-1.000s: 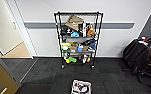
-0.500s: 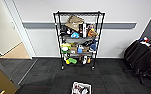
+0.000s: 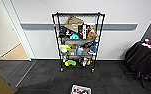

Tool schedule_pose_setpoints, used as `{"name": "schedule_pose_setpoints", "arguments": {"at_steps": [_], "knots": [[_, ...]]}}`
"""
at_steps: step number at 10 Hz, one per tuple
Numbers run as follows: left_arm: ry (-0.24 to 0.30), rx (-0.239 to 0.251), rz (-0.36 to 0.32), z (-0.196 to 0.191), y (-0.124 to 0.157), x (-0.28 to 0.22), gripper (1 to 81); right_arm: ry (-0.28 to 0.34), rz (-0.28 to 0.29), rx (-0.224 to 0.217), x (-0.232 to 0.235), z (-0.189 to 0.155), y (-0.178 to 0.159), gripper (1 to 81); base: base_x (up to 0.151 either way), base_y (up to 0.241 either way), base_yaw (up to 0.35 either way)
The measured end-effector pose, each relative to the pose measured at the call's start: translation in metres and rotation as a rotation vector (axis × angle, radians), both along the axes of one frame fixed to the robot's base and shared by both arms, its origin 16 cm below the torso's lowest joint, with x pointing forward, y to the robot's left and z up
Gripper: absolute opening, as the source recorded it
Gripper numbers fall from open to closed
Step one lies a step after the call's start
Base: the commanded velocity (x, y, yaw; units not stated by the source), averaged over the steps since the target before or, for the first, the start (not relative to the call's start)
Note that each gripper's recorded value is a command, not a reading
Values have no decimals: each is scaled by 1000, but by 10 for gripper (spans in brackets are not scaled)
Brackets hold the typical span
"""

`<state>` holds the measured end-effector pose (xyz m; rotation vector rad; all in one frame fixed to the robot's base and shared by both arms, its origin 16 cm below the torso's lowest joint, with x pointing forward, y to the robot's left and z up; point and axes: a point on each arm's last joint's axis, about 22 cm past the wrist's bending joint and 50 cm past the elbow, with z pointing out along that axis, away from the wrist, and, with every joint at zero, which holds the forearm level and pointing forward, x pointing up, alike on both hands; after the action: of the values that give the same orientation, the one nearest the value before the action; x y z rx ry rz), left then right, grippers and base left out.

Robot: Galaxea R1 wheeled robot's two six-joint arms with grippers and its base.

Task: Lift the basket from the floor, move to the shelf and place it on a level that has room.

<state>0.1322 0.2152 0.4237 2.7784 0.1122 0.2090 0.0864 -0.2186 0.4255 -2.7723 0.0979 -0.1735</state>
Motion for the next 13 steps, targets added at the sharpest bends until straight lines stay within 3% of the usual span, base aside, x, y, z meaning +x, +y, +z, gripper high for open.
{"name": "schedule_pose_setpoints", "arguments": {"at_steps": [8,13], "knots": [[10,5,-2,-1,3,-6,811,9,2,9,-7,0,7,811,106,-17,0],[7,5,-1,-1,3,-4,811,4,1,-8,-3,-2,1,811,101,0,0]]}}
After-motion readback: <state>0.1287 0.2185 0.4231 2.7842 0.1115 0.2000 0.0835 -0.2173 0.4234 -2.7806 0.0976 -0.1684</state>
